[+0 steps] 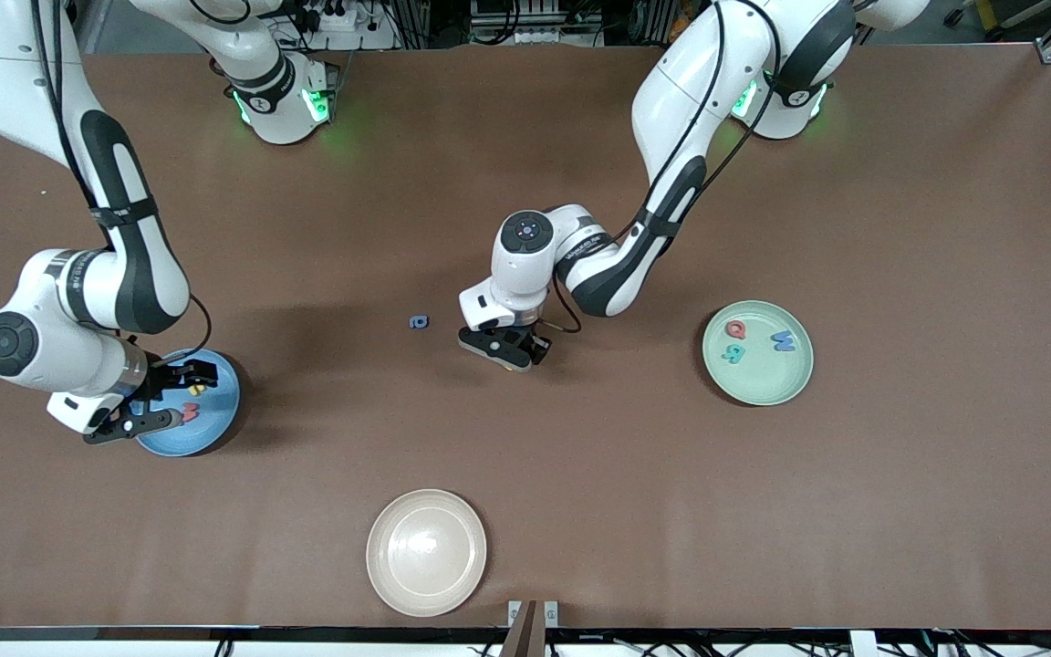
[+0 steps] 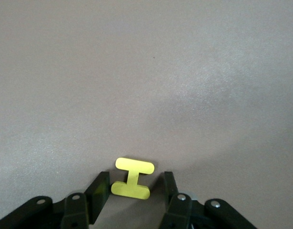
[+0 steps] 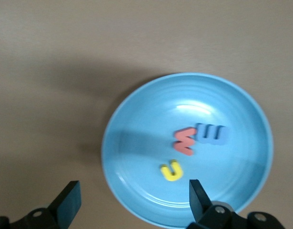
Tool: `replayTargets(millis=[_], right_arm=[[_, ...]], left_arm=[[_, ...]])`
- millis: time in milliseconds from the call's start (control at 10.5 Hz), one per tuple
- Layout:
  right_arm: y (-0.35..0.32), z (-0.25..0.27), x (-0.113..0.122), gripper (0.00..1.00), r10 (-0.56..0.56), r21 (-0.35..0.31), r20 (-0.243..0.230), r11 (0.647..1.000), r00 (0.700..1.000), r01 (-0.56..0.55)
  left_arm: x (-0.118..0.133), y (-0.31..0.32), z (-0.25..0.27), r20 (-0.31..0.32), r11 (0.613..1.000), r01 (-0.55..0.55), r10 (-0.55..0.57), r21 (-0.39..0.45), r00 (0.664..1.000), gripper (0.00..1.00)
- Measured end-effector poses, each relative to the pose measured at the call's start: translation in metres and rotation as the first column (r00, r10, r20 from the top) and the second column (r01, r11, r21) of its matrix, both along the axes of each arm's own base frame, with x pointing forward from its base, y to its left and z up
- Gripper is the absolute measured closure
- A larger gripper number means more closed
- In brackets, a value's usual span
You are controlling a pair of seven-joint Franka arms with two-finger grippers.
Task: Sort upper and lower case letters into plates
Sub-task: 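Carry H to the green plate while the right gripper grasps blue b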
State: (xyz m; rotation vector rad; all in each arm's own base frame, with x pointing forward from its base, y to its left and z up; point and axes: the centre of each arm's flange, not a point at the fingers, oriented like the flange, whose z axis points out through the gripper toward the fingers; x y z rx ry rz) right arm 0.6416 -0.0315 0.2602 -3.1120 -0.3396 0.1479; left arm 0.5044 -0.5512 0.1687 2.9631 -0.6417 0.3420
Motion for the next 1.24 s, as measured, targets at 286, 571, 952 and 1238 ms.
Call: replayTargets(millis=[286,571,952,1238], right_arm=[[0.076,-0.003,-0.005,0.00,-0.071,0.010,-0.011,0.997,0.997,0.071],[0.156,0.001,-0.015,0.00,-0.146,0.027,-0.009,0.989,0.989,0.146],[0.235,-0.003,-0.042,0.00,-0.197,0.105,0.028,0.976,0.980,0.193],[0.275,-0.031,-0.078,0.00,-0.254,0.082,0.018,0.964,0.967,0.252]], left_arm=[[0.002,-0.001,0.003,0.005,1.000,-0.001,0.001,-0.004,1.000,0.65],[0.003,0.000,0.003,0.006,1.000,-0.002,0.002,-0.005,1.000,0.65],[0.035,0.028,0.024,-0.012,0.998,-0.034,0.035,0.045,0.999,0.65],[0.072,0.092,0.070,-0.148,0.978,0.079,-0.050,0.195,0.988,0.65]])
